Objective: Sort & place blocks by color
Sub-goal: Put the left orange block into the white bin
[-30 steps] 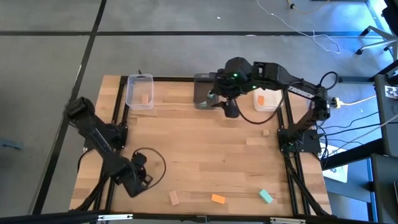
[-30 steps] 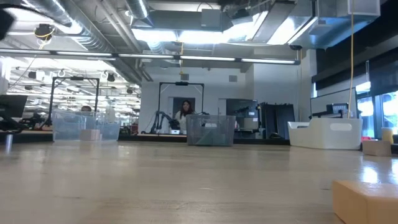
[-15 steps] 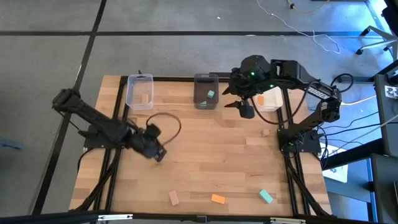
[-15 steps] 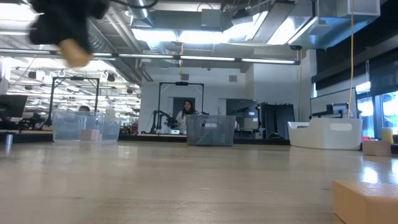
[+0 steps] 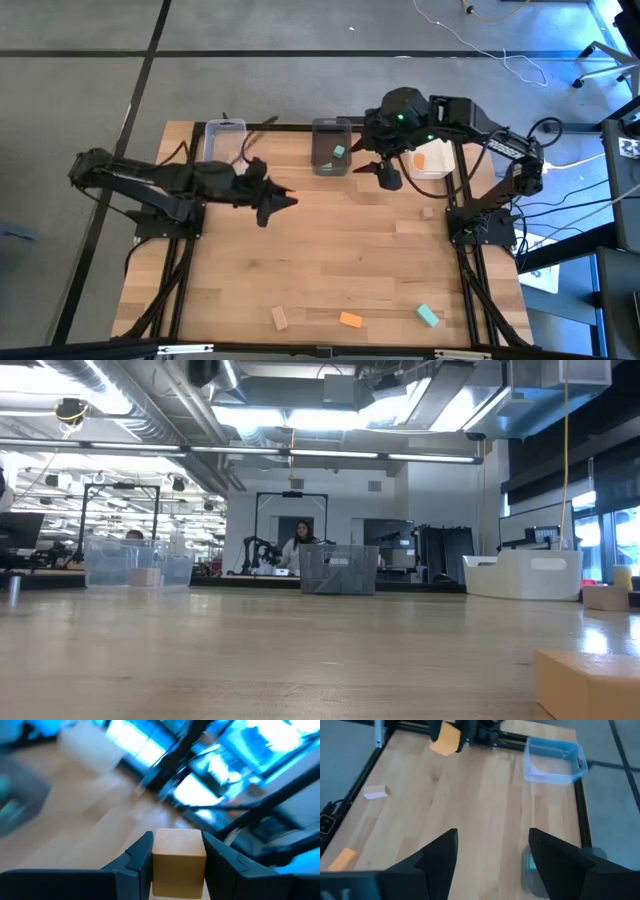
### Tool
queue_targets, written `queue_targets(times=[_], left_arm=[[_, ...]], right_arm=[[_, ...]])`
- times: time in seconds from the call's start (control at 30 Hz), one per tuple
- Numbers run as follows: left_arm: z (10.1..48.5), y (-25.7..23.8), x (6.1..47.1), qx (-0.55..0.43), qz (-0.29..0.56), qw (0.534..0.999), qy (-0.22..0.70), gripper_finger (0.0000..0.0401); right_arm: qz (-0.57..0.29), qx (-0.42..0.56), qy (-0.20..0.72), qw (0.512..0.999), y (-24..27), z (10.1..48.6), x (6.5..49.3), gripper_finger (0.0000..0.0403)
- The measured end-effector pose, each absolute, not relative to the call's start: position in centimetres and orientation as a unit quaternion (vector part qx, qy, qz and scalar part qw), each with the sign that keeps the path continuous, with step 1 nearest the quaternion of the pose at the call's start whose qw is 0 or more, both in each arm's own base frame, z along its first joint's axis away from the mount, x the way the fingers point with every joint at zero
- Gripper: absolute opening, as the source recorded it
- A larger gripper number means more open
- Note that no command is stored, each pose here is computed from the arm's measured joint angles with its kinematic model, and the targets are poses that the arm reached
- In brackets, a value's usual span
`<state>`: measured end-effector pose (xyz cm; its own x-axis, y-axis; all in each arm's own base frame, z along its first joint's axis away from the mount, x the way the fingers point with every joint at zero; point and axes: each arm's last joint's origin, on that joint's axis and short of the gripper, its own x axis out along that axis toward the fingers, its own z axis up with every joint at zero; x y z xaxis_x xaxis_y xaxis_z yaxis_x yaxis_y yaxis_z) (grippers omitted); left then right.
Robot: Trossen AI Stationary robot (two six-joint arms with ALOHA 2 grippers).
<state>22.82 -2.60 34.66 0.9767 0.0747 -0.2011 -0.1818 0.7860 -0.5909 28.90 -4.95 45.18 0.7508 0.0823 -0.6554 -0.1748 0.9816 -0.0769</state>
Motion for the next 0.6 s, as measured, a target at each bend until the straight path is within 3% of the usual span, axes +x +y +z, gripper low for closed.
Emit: queue_targets(times=[0.23, 0.47, 0.6], left_arm=[[36.7, -1.6, 23.2, -0.279, 0.013, 0.960, -0.011, 0.0124], [37.6, -0.3, 23.2, -0.273, 0.026, 0.960, -0.063, 0.0124], [37.9, 0.1, 23.4, -0.273, 0.031, 0.958, -0.081, 0.0124]], right_arm=[[0.114, -0.128, 0.314, 0.934, -4.5, 44.7, 30.9, 0.0245], [0.151, -0.238, 0.235, 0.930, -2.9, 45.0, 33.2, 0.0245], [0.128, -0.302, 0.200, 0.923, -2.0, 45.4, 34.2, 0.0245]])
